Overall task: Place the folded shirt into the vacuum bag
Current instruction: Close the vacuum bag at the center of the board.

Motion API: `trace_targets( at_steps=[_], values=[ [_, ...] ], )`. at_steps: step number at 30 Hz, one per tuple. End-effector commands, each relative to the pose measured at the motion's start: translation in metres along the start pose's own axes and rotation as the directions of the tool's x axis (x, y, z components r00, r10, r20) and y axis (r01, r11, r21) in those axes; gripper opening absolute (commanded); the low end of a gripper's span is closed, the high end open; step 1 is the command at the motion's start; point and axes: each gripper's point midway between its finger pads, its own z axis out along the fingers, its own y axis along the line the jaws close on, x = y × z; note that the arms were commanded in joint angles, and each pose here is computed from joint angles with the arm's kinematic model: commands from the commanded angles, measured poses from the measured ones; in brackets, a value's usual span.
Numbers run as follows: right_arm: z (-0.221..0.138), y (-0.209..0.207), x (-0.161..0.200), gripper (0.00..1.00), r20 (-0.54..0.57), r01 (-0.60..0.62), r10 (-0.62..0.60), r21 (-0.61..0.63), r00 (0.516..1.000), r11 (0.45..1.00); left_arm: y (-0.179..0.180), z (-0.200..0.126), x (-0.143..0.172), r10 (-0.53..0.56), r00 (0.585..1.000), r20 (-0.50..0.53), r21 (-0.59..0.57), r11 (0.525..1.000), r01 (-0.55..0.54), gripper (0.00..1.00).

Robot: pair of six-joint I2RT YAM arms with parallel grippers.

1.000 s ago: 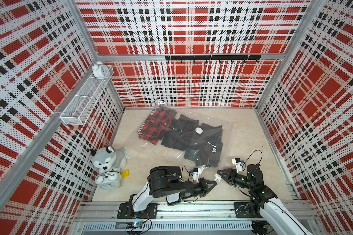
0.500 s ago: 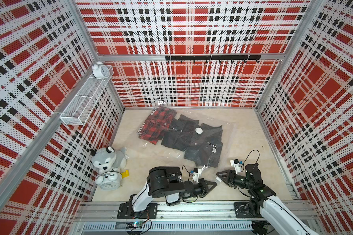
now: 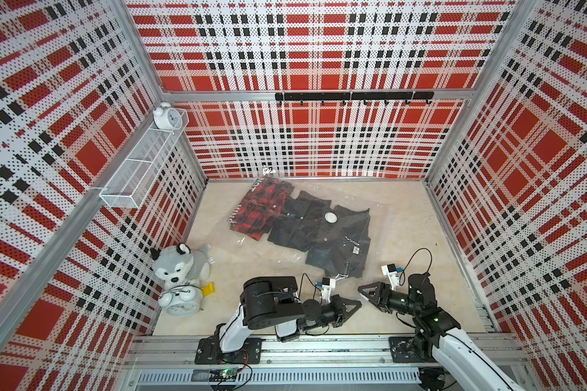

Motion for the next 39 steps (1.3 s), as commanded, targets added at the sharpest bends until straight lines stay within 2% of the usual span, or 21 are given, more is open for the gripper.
trace_targets(
  at_steps=[1, 5, 15, 24, 27, 39],
  values=[
    [0.002, -0.049, 0.028, 0.5, -0.052, -0.117, 0.123, 0.109, 0.991, 0.987, -0.054, 0.0, 0.009, 0.016, 0.999, -0.046, 0.213, 0.977, -0.006, 0.0],
    [0.003, -0.037, 0.025, 0.36, -0.048, -0.123, 0.126, 0.053, 0.991, 0.991, -0.052, 0.005, 0.013, 0.011, 0.998, -0.065, 0.214, 0.977, 0.003, 0.0],
    [0.002, -0.037, 0.022, 0.22, -0.025, -0.136, 0.137, 0.053, 0.99, 0.989, -0.05, 0.001, 0.011, 0.014, 0.998, -0.056, 0.205, 0.979, -0.002, 0.0],
    [-0.001, -0.049, 0.027, 0.18, -0.029, -0.139, 0.143, 0.116, 0.989, 0.984, -0.053, -0.001, 0.011, 0.018, 0.998, -0.054, 0.212, 0.977, -0.006, 0.0],
    [-0.002, -0.055, 0.029, 0.25, -0.031, -0.136, 0.142, 0.144, 0.989, 0.98, -0.054, -0.002, 0.011, 0.021, 0.998, -0.052, 0.212, 0.977, -0.01, 0.0],
    [-0.004, -0.065, 0.035, 0.25, -0.046, -0.14, 0.152, 0.196, 0.987, 0.97, -0.055, -0.004, 0.012, 0.025, 0.998, -0.056, 0.216, 0.976, -0.013, 0.0]
  ],
)
